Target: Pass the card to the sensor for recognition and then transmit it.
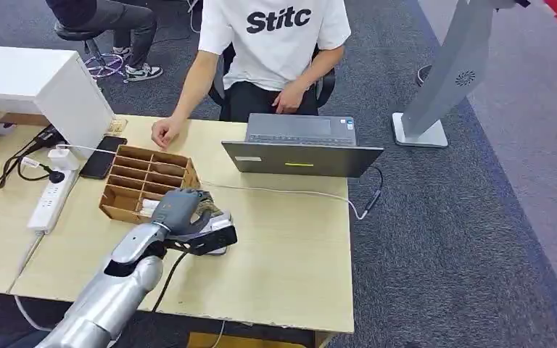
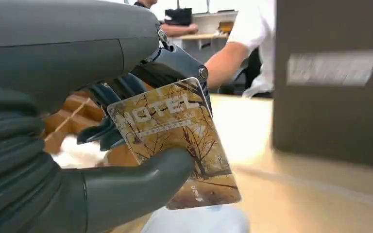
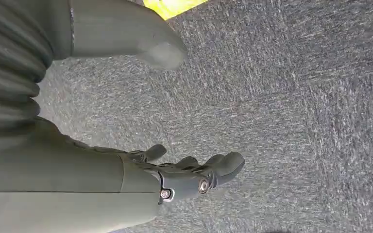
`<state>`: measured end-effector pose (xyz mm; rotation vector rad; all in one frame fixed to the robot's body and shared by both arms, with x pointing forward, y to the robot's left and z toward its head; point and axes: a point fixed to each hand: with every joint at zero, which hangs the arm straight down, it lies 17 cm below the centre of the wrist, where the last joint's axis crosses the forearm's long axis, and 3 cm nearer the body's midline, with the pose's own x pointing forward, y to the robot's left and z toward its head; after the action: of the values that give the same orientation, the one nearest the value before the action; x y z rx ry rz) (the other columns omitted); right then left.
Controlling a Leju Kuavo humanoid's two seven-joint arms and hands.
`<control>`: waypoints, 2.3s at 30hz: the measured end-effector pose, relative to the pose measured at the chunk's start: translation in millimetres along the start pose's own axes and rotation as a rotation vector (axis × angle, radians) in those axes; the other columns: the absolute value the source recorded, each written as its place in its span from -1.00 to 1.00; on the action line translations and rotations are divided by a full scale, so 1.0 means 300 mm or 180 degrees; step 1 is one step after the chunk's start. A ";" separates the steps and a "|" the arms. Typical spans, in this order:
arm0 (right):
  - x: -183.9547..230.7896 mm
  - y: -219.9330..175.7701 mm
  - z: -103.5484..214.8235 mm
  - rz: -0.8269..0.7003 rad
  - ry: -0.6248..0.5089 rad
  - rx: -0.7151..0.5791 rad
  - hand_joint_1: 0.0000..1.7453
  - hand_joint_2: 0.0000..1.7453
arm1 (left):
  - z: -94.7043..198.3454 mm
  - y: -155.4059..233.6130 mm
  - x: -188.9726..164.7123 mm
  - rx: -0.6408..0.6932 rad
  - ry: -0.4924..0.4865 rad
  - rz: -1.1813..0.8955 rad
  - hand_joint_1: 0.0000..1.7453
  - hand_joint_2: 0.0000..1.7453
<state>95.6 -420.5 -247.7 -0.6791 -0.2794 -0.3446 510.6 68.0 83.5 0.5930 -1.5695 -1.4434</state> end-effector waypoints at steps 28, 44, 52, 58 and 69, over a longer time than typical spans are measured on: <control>0.002 0.010 0.003 0.0103 -0.0037 0.0043 -1.00 1.00 | 0.050 -0.124 -0.112 -0.0113 0.0248 -0.0159 1.00 1.00; 0.001 0.022 0.010 0.0128 -0.0054 0.0069 -1.00 1.00 | 0.012 0.076 -0.187 0.0212 0.0317 -0.0192 1.00 1.00; 0.003 0.023 0.011 0.0129 -0.0074 0.0069 -1.00 1.00 | -0.023 0.307 -0.198 0.0633 0.0319 -0.0180 1.00 1.00; 0.002 0.023 0.012 0.0132 -0.0081 0.0068 -1.00 1.00 | -0.043 0.682 -0.191 0.1182 0.0252 -0.0252 1.00 1.00; 0.001 0.025 0.013 0.0132 -0.0073 0.0070 -1.00 1.00 | 0.009 0.989 -0.225 0.1676 0.0398 -0.0722 1.00 1.00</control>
<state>98.2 -412.6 -248.9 -0.6667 -0.2901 -0.2939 605.8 186.0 347.5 1.1773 -1.8319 -1.1165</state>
